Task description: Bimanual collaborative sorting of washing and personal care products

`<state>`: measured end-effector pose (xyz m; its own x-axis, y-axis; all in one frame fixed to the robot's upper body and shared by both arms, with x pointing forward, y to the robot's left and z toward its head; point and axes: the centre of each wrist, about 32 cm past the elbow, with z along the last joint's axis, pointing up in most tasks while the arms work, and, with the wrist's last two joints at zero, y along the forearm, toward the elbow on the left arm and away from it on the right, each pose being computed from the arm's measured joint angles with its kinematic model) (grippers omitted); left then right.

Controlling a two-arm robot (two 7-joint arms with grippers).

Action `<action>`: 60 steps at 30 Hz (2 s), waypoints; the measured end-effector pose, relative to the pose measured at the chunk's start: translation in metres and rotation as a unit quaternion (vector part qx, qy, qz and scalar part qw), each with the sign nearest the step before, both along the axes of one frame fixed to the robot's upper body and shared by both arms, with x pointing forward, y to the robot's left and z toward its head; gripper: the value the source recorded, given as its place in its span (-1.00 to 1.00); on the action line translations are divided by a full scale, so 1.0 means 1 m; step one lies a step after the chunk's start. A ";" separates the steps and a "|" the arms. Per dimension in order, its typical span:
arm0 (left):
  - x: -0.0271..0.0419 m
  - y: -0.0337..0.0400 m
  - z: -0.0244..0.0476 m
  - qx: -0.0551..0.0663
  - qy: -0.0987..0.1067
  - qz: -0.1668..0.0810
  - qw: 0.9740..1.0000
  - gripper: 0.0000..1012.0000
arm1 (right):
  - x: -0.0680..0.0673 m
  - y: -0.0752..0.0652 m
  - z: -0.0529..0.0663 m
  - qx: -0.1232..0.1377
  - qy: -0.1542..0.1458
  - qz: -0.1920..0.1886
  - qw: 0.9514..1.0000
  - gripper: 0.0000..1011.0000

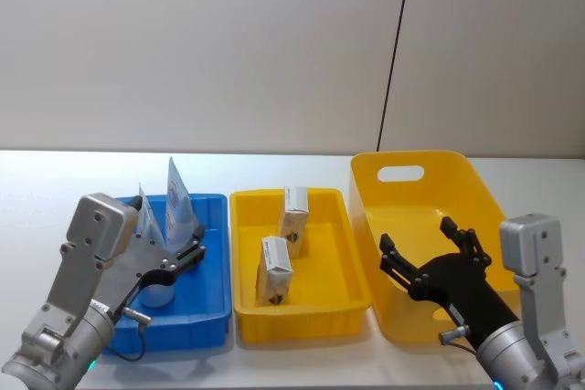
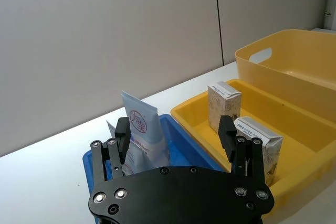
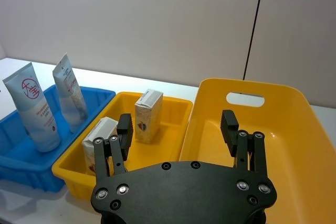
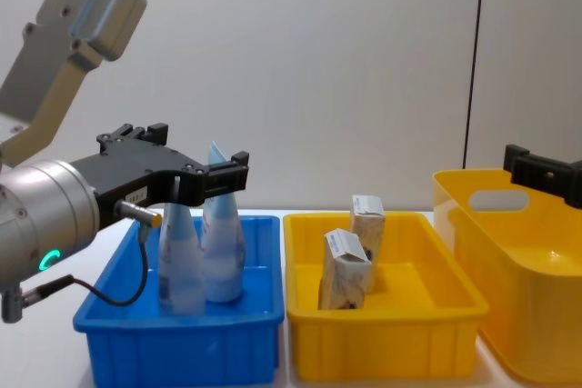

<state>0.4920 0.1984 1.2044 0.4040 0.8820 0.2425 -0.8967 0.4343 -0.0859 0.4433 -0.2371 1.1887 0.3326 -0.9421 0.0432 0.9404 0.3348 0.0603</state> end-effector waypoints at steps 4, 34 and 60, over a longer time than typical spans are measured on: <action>0.0000 0.0000 0.0000 0.000 0.000 0.000 1.000 0.98 | 0.000 0.000 0.000 0.000 0.000 0.000 1.000 0.98; 0.0000 0.0000 0.0000 0.000 0.000 0.000 1.000 0.98 | 0.000 0.000 0.000 0.000 0.000 0.000 1.000 0.99; 0.0000 0.0000 0.0000 0.000 0.000 0.000 1.000 0.98 | 0.029 0.003 0.012 -0.013 0.008 0.025 1.000 0.99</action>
<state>0.4920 0.1984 1.2044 0.4040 0.8820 0.2424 -0.8966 0.4343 -0.0860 0.4728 -0.2340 1.2008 0.3807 -0.9227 0.0609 0.9230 0.3832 0.0357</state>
